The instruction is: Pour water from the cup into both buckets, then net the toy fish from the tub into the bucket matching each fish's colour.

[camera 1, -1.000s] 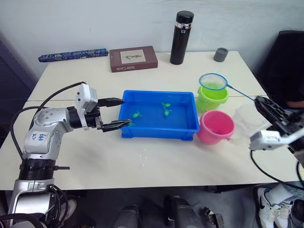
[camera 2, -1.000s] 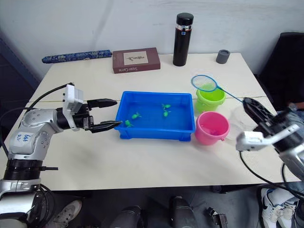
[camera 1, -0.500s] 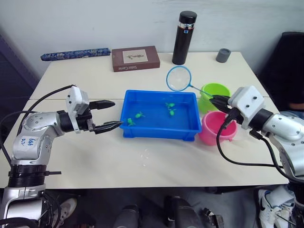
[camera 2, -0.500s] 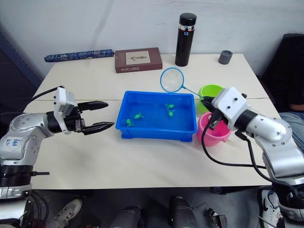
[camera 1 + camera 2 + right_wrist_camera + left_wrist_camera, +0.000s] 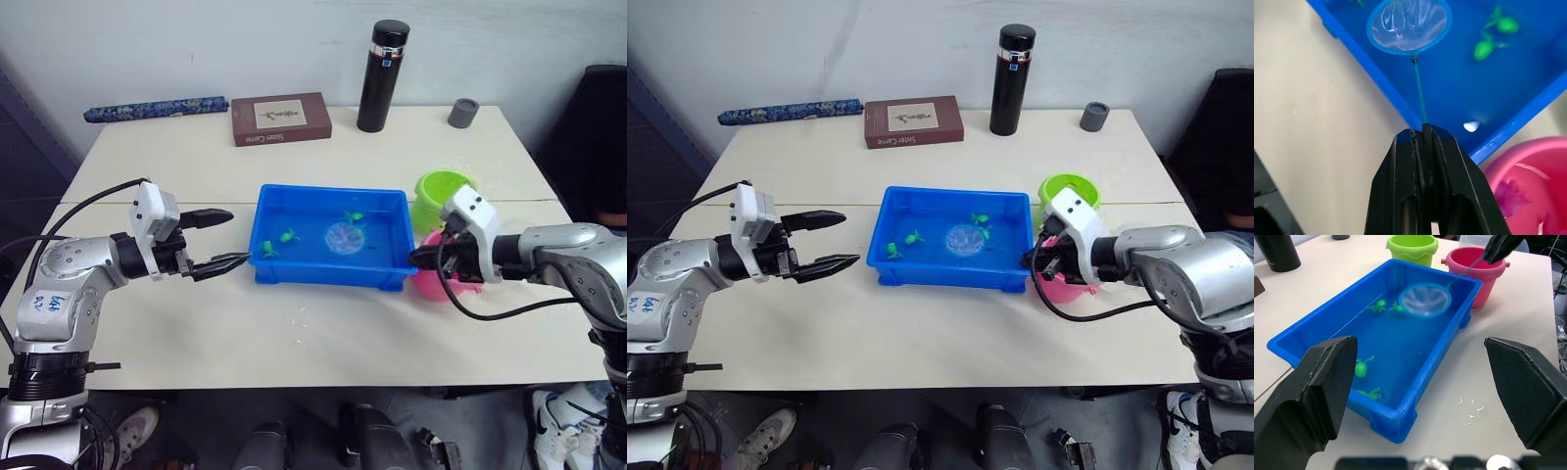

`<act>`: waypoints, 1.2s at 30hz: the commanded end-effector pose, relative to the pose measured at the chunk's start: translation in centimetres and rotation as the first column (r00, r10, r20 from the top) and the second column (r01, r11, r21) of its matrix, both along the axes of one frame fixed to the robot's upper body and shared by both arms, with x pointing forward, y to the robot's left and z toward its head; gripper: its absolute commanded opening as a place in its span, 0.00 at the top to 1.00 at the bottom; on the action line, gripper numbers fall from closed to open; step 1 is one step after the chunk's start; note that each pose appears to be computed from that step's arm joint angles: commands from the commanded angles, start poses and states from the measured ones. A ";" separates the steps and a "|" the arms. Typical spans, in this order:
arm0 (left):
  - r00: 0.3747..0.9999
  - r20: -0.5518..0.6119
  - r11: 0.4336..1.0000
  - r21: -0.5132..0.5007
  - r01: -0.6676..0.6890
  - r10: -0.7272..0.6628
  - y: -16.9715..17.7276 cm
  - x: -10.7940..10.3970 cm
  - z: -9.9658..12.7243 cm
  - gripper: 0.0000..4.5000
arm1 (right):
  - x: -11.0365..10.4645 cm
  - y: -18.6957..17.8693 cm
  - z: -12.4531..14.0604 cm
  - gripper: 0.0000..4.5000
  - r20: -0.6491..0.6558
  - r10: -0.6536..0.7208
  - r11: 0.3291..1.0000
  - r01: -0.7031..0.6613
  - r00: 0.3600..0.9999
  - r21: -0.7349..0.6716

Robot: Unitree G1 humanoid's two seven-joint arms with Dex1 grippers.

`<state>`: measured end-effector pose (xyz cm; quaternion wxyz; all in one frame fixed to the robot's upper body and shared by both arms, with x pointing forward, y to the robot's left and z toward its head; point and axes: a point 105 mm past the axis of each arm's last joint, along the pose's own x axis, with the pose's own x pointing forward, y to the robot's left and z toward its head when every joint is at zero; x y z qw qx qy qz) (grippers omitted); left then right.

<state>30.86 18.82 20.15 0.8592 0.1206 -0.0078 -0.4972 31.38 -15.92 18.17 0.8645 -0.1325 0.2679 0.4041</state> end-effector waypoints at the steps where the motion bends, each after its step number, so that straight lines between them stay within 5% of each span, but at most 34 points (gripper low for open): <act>1: 0.999 0.047 1.000 -0.010 0.005 -0.005 -0.1 -0.5 1.1 0.01 | 0.5 0.4 0.4 1.00 -0.017 -0.038 0.999 0.038 0.999 0.000; 15: 0.999 0.045 1.000 -0.008 -0.010 0.010 0.0 -0.9 1.1 0.01 | 1.9 0.5 -2.1 1.00 -0.150 -0.183 0.982 0.174 0.971 -0.075; 36: 0.999 0.044 1.000 -0.006 -0.016 0.016 0.0 -0.9 1.1 0.01 | 4.7 -3.9 -2.2 1.00 -0.088 -0.464 0.881 0.449 0.881 -0.149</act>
